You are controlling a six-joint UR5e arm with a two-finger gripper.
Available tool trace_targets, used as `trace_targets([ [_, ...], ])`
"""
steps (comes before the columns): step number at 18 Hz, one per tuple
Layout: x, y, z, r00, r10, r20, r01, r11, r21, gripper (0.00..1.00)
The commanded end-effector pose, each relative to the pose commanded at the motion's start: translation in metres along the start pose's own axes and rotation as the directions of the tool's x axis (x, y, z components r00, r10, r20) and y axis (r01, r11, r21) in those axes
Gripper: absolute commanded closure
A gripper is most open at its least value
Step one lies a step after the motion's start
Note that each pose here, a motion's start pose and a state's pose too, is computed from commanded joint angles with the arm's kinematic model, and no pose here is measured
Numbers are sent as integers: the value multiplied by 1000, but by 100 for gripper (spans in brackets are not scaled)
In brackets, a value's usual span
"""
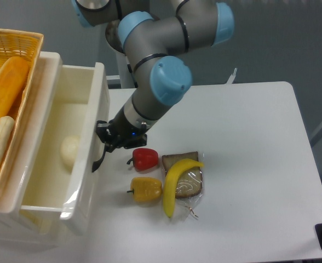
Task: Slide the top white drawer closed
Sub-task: 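Push the white drawer front with the gripper into the cabinet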
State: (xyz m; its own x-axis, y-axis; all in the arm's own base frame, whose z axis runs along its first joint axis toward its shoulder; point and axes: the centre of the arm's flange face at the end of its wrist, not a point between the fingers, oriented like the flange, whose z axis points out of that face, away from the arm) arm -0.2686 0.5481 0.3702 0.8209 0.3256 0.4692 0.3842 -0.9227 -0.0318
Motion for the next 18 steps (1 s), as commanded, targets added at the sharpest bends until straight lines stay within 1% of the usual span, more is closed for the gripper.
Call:
trace_targets([
  [5, 29, -1, 14, 1000, 20, 1, -20, 1000, -18, 86],
  [9, 46, -4, 17, 999, 42, 2, -42, 999, -22, 86],
  [18, 54, -13, 23, 999, 42, 18, -42, 999, 9, 86],
])
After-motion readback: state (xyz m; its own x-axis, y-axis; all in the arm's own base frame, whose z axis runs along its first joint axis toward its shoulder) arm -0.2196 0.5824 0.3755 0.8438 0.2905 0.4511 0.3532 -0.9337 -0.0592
